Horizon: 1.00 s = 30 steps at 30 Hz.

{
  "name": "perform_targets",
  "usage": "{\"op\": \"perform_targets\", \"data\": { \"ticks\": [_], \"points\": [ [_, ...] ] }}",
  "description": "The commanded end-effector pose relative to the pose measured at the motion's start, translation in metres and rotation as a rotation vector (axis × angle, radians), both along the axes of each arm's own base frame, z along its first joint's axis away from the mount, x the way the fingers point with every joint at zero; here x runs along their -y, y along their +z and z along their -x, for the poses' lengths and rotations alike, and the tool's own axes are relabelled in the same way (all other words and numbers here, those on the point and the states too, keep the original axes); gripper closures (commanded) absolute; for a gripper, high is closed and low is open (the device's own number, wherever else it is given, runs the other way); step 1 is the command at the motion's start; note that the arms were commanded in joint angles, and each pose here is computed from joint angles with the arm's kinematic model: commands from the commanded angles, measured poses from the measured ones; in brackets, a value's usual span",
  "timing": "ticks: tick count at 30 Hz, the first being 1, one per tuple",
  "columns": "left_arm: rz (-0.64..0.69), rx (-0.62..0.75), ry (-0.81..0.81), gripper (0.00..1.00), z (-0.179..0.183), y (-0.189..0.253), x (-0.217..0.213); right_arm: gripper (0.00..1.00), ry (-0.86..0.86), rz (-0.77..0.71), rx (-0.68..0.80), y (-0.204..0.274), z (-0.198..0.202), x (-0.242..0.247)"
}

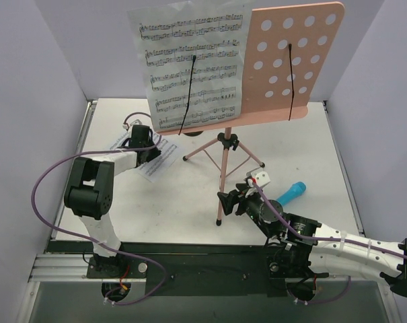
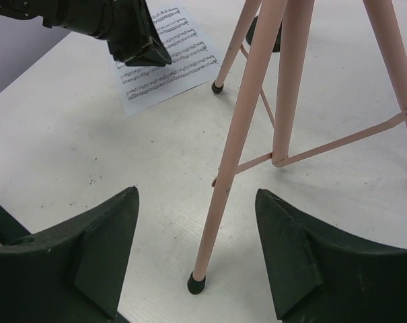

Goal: Set up the instrument practice props

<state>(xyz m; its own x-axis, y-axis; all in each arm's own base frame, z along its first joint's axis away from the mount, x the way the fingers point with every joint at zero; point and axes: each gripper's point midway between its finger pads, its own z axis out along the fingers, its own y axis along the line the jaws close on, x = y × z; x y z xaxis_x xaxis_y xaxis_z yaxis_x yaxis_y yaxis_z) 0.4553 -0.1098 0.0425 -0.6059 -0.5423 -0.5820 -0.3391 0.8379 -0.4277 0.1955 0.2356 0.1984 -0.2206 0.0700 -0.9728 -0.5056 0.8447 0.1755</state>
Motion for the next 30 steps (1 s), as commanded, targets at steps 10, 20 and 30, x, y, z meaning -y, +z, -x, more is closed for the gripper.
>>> {"op": "perform_targets", "data": {
  "ticks": [10, 20, 30],
  "points": [
    [-0.155, -0.165, 0.241, 0.69, 0.058, -0.027, -0.056, 0.34, -0.029, -0.018, -0.001, -0.001, 0.0, 0.006],
    [-0.155, -0.177, 0.442, 0.69, 0.131, -0.014, -0.088, 0.34, -0.036, -0.019, -0.005, -0.004, 0.002, 0.014],
    [-0.123, 0.038, 0.495, 0.66, 0.187, 0.057, -0.114, 0.34, 0.004, -0.011, -0.021, 0.001, 0.009, 0.009]
  ]
}}
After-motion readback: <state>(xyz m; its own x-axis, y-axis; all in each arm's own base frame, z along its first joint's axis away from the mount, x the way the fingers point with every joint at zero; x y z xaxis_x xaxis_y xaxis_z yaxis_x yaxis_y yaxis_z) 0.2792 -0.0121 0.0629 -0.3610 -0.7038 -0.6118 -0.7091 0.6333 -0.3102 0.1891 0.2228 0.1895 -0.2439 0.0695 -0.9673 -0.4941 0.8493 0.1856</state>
